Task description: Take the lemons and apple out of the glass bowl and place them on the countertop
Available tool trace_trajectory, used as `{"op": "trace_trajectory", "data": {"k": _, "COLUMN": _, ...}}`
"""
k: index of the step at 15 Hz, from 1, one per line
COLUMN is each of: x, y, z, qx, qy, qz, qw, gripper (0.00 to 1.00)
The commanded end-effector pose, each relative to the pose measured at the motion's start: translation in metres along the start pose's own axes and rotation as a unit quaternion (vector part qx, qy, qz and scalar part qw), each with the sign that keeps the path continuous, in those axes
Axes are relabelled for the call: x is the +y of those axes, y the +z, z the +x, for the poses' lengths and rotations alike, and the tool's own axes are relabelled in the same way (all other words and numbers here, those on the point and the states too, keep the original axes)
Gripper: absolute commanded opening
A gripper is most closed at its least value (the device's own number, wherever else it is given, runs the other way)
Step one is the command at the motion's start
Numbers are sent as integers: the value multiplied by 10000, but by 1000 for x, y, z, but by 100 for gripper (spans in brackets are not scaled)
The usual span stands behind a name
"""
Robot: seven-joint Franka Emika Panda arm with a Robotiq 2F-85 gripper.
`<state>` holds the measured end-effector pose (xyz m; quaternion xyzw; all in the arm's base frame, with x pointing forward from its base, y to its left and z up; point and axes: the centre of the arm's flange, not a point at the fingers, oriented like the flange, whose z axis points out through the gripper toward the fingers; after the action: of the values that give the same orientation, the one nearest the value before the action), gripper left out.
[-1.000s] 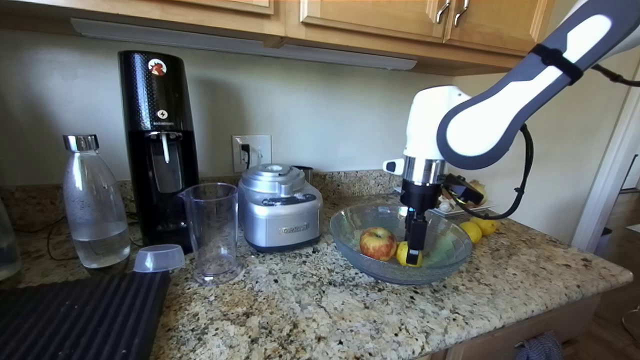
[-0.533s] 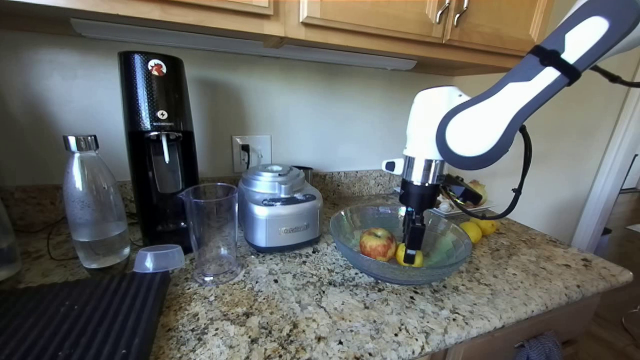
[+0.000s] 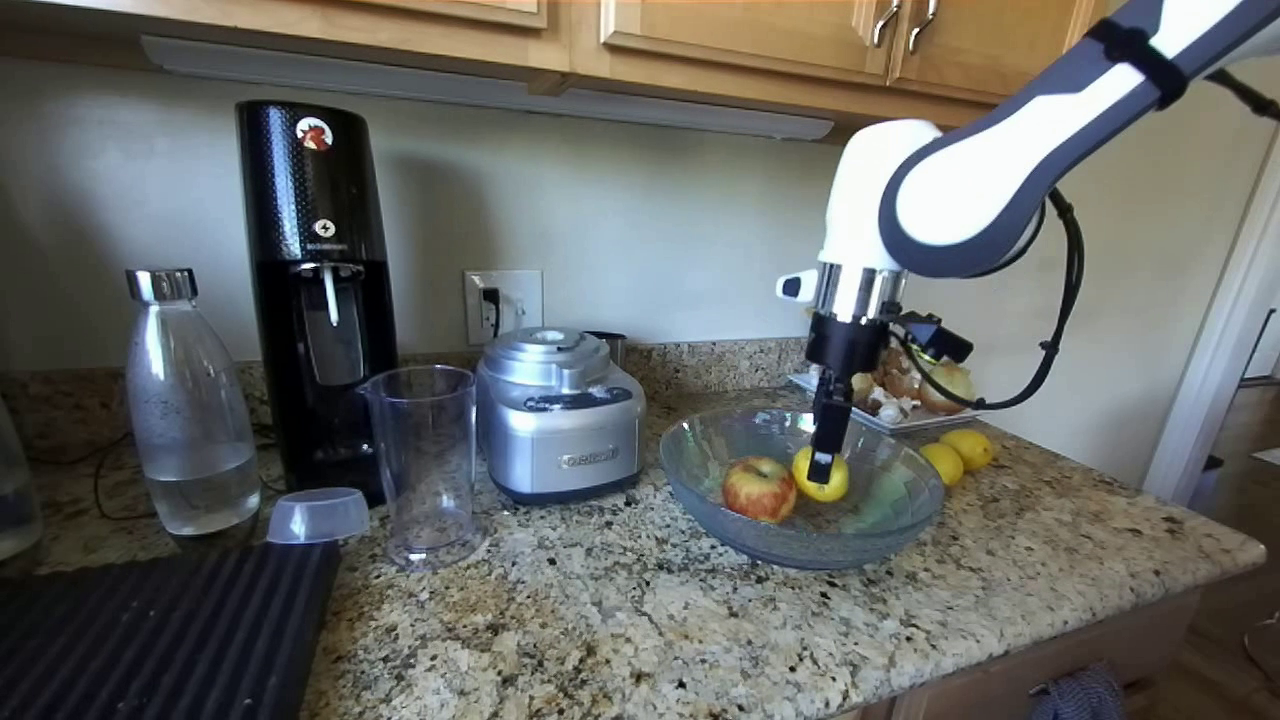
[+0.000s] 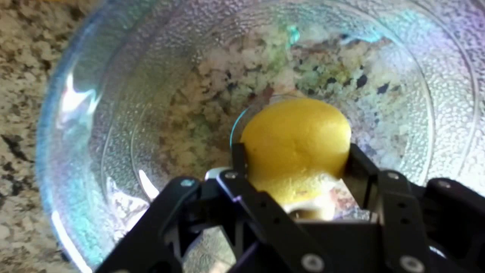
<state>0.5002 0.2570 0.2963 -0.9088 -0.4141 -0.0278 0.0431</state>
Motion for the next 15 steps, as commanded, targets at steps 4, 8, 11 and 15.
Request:
{"op": "trace_trajectory", "data": {"k": 4, "x": 15, "y": -115, "z": -31, "qx": 435, "qy": 1093, "qz": -496, "qw": 9918, "gripper": 39}}
{"op": "trace_trajectory", "data": {"k": 8, "x": 40, "y": -140, "z": -50, "qx": 818, "qy": 1989, "qz": -973, "qw": 9717, "gripper": 39}}
{"op": "trace_trajectory", "data": {"k": 11, "x": 65, "y": -137, "z": -63, "qx": 975, "qy": 2634, "qz": -1265, "qw": 9514, "gripper": 39}}
{"op": "trace_trajectory", "data": {"k": 15, "x": 101, "y": -113, "z": -82, "qx": 1168, "qy": 3510, "qz": -1583, "qw": 9155, "gripper": 39}}
